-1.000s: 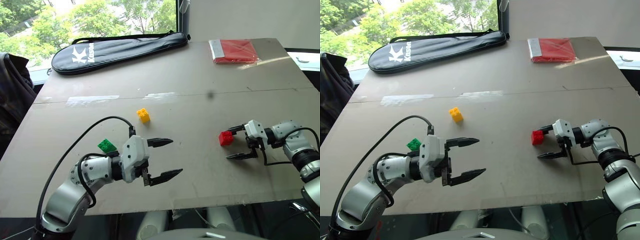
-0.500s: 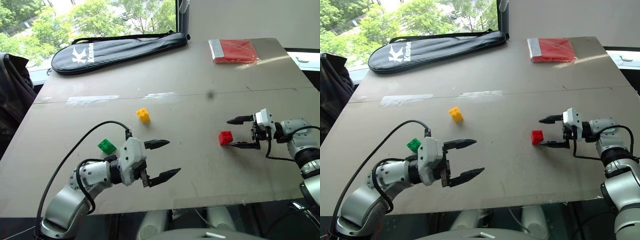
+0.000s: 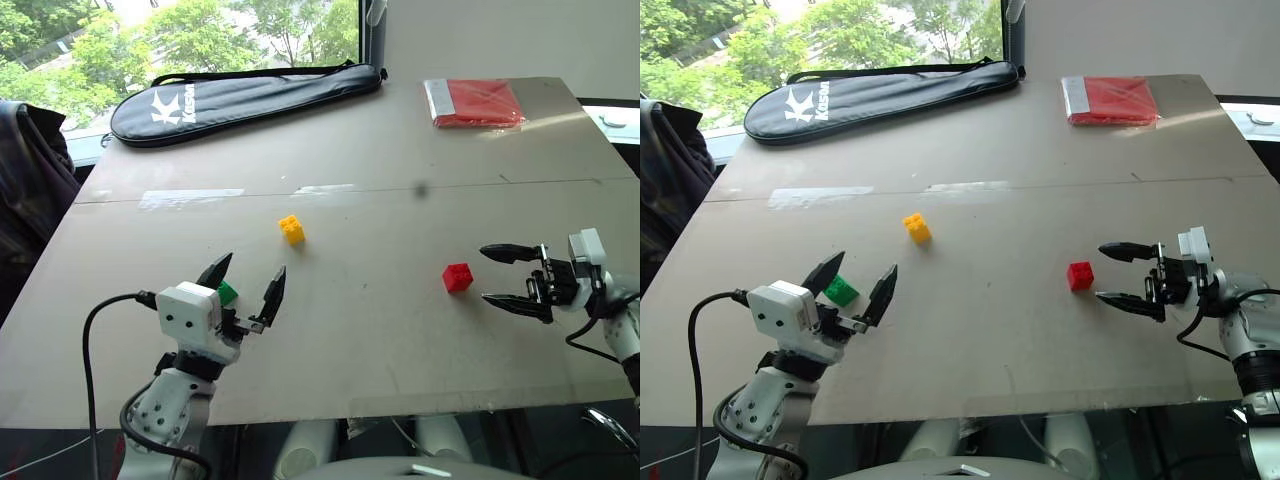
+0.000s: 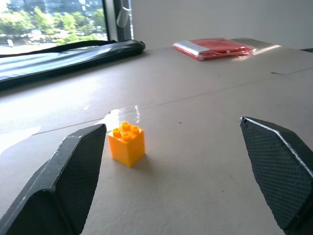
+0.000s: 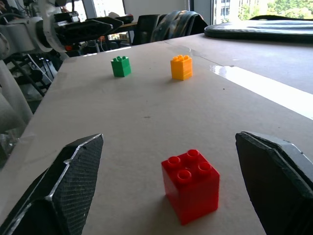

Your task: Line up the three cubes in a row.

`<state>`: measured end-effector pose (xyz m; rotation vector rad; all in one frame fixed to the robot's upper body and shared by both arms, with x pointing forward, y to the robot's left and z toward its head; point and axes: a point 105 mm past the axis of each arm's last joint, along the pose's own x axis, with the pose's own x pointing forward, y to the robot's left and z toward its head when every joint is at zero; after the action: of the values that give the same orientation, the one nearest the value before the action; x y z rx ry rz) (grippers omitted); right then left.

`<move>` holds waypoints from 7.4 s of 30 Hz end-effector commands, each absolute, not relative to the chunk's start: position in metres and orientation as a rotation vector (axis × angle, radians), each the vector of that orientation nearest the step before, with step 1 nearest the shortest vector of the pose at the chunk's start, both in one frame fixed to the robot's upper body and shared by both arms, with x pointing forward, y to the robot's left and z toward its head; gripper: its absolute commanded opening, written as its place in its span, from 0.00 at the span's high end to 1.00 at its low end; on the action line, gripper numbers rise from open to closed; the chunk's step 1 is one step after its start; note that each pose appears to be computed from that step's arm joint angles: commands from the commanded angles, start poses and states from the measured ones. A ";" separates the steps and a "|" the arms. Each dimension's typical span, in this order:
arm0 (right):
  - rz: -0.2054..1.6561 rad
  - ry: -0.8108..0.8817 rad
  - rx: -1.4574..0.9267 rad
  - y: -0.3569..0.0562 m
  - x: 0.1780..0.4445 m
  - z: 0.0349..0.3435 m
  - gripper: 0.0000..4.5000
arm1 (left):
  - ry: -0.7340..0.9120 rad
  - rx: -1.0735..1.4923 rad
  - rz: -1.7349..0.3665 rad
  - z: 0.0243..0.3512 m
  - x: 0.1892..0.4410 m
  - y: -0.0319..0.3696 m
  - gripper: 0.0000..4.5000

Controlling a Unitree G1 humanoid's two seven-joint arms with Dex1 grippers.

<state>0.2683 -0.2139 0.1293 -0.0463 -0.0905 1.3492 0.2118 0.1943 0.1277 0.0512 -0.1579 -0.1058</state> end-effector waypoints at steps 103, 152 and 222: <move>1.161 -0.142 -0.156 -0.237 0.242 0.134 0.00 | 0.028 0.484 -1.503 0.086 0.320 0.021 0.74; 1.226 -0.227 -0.067 -0.214 0.259 0.156 0.00 | -0.054 0.082 -0.023 0.111 0.312 0.200 0.00; 1.128 -0.257 -0.088 -0.216 0.264 0.162 0.00 | 0.142 0.187 -0.044 0.071 0.360 0.148 0.73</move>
<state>0.2646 -0.2119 0.1518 -0.0579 -0.2127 1.1354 0.3633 0.1418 0.0840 0.1702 0.0905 -0.0513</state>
